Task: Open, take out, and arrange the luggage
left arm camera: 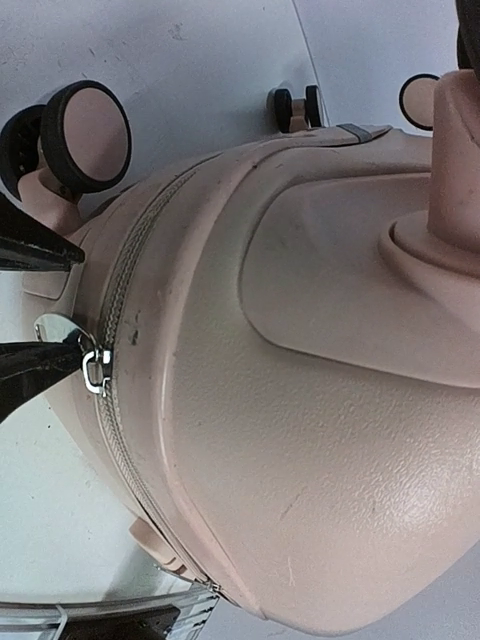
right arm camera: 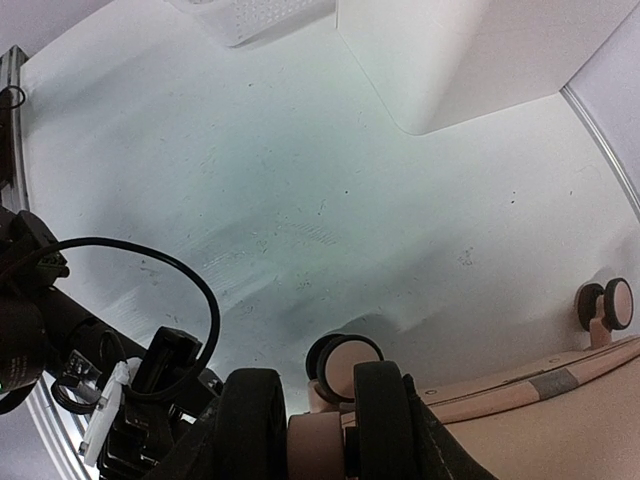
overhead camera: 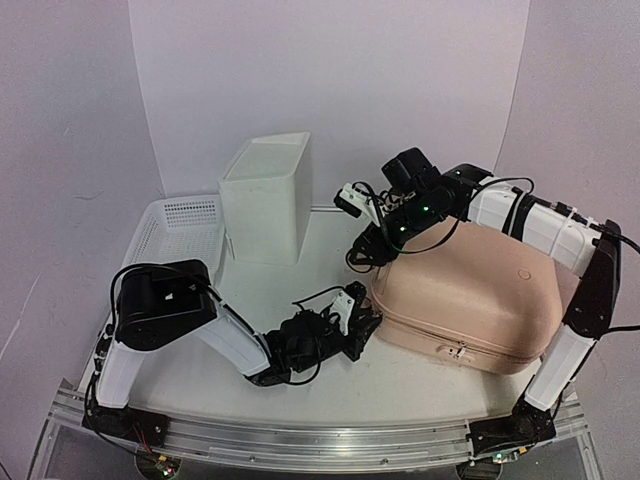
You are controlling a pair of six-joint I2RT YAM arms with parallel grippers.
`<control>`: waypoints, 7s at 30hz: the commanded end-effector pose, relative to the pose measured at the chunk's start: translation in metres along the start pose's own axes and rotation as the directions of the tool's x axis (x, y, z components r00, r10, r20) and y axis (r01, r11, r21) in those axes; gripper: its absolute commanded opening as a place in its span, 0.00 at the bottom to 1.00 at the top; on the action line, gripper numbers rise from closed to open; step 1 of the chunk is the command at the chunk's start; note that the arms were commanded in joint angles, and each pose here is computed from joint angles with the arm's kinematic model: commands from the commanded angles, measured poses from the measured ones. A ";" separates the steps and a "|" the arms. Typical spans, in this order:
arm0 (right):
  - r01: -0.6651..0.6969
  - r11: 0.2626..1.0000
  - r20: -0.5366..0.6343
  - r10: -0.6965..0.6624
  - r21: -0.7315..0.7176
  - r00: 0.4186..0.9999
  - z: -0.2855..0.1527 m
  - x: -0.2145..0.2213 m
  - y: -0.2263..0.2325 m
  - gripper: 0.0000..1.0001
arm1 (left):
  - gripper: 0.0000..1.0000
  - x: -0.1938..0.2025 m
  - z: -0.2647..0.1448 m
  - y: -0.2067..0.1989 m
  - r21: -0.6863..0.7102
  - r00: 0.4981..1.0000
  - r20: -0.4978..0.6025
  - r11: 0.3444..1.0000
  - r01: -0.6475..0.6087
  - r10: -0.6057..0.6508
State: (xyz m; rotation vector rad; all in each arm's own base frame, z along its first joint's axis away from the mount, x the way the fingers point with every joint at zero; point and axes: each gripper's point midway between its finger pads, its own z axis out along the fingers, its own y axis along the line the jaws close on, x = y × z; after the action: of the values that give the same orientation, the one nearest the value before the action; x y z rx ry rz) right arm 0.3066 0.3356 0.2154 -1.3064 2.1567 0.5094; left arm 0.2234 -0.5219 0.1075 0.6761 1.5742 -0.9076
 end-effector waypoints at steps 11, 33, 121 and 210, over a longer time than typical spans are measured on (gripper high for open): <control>-0.039 0.998 0.218 0.047 -0.040 0.975 -0.038 -0.059 0.016 0.00 | 0.25 -0.015 0.014 -0.032 0.167 0.999 0.003 0.985 -0.038 0.038; -0.046 0.999 0.228 0.052 -0.029 0.972 -0.038 -0.057 0.014 0.00 | 0.09 -0.044 0.000 -0.023 0.142 0.999 0.035 0.990 -0.011 0.006; -0.047 0.998 0.283 0.060 -0.052 0.957 -0.052 -0.070 0.023 0.00 | 0.56 -0.024 -0.008 0.012 0.615 0.919 -0.249 0.683 0.394 -0.307; -0.060 0.997 0.273 0.070 -0.048 0.959 -0.046 -0.068 0.021 0.00 | 0.32 -0.065 0.002 0.012 0.256 0.954 0.100 0.934 0.248 -0.281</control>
State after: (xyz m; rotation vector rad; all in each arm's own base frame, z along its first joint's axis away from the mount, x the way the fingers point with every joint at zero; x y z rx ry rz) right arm 0.3138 0.3427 0.2192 -1.2516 2.1247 0.5186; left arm 0.2103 -0.5228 0.1103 0.7439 1.5839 -1.4681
